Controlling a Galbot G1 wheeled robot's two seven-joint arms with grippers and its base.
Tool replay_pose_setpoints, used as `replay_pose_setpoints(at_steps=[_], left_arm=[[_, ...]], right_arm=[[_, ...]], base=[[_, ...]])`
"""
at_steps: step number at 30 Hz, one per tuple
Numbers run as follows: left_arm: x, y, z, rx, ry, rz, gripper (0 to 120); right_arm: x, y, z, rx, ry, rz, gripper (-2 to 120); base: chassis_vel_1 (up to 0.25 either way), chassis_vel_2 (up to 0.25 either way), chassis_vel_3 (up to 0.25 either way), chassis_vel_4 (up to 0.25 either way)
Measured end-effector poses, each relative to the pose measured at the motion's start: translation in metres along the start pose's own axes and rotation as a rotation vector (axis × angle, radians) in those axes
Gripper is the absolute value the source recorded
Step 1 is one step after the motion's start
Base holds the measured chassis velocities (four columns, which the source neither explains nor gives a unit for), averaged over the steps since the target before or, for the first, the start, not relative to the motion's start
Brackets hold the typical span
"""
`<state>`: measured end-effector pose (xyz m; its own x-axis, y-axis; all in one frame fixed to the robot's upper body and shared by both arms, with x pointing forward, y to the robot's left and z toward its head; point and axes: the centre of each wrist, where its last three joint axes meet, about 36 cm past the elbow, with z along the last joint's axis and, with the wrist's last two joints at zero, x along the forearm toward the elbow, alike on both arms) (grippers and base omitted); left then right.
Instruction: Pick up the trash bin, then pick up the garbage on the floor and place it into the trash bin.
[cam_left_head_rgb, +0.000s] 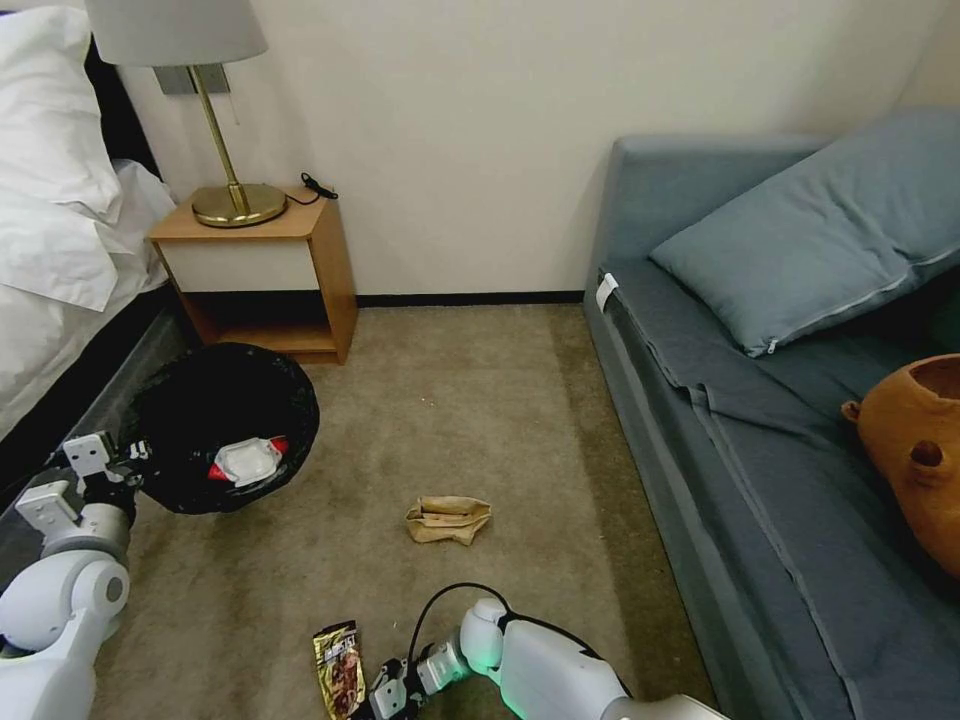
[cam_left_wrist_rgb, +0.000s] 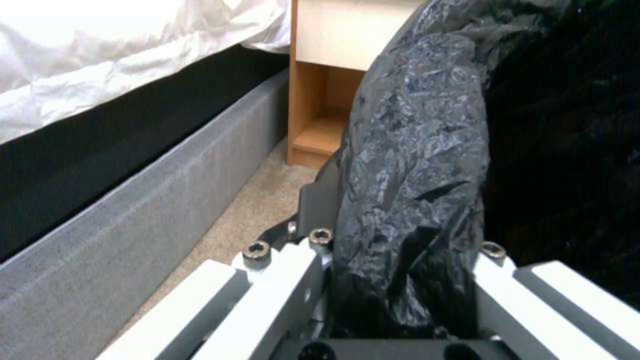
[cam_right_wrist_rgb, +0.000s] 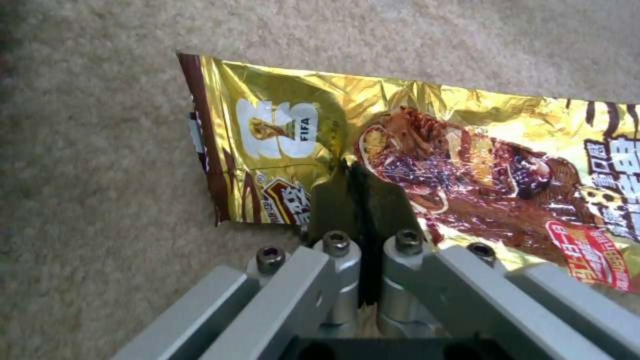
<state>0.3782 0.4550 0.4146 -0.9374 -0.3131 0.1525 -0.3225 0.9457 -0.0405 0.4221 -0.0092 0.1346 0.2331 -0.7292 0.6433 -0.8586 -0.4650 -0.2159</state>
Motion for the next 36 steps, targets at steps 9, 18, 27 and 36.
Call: replay_pose_setpoints(at_steps=[9, 18, 27, 36], left_arm=[[-0.002, 0.001, -0.001, 0.002, -0.007, 0.000, 3], [0.001, 0.019, 0.004, -0.018, 0.020, 0.003, 3], [0.016, 0.057, 0.036, -0.112, 0.090, 0.004, 3], [0.026, 0.073, 0.063, -0.151, 0.126, -0.014, 3]], right_arm=[[0.018, -0.016, 0.010, 0.011, 0.026, 0.025, 0], [0.030, -0.024, 0.015, 0.007, 0.033, 0.055, 0], [0.040, -0.032, 0.015, -0.004, 0.027, 0.104, 0], [0.054, -0.049, 0.004, 0.014, -0.008, 0.181, 0]], base=[[0.000, 0.000, 0.000, 0.000], [0.000, 0.000, 0.000, 0.000], [0.000, 0.000, 0.000, 0.000], [0.000, 0.000, 0.000, 0.000]])
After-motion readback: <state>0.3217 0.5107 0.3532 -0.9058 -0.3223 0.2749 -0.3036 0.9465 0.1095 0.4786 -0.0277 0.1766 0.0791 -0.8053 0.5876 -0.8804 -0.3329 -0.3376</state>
